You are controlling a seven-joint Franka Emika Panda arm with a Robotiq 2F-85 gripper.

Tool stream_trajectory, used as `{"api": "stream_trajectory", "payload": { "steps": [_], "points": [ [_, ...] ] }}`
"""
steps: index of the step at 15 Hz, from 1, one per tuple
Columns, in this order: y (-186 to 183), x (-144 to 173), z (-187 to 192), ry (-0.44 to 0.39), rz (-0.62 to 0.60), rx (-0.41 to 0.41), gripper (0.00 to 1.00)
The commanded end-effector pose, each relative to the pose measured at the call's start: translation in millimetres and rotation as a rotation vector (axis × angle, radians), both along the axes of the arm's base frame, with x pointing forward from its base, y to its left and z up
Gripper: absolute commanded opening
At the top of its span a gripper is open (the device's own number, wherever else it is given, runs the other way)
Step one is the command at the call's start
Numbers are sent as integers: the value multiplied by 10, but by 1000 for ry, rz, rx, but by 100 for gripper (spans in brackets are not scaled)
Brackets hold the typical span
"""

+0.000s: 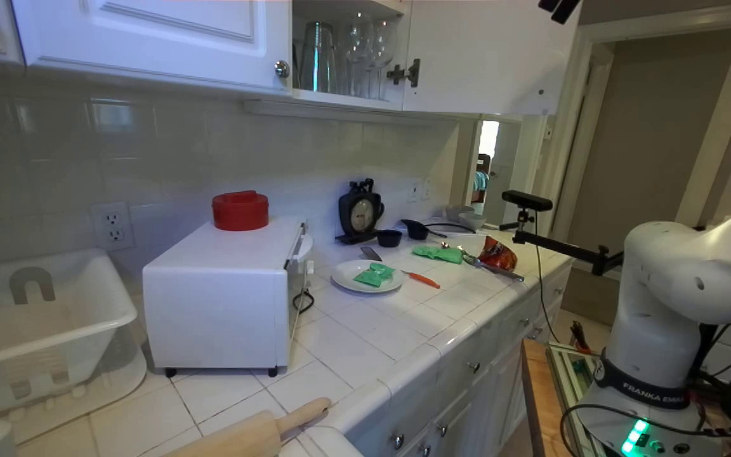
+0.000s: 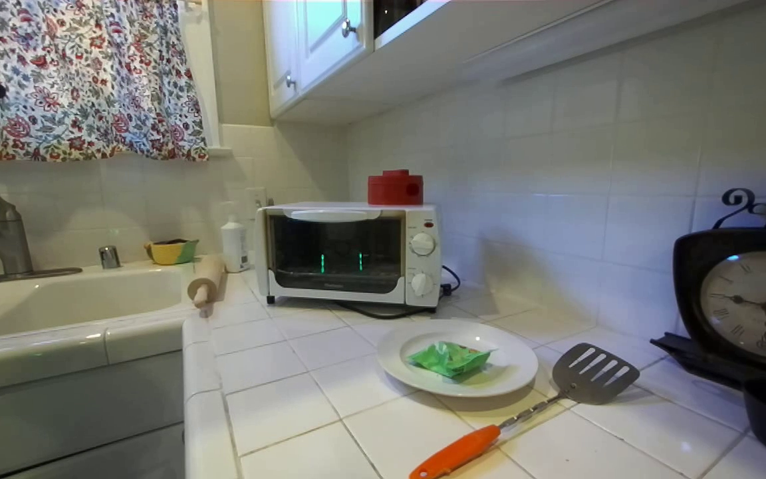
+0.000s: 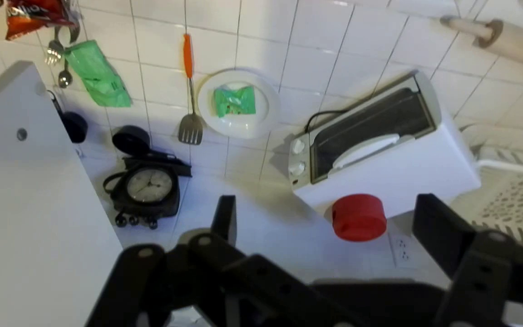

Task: Open the right door of the cabinet above the toaster oven.

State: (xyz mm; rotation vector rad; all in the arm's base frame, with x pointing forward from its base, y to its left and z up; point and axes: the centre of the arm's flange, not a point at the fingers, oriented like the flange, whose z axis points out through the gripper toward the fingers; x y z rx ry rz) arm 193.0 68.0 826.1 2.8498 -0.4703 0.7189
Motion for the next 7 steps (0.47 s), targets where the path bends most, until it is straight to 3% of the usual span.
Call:
{"api": "stream_trajectory", "payload": {
  "steps": [1,7],
  "points": [
    [50,34,14,-28,-11,-11,100],
    [78,62,14,-46,-27,-21,100]
  ]
}}
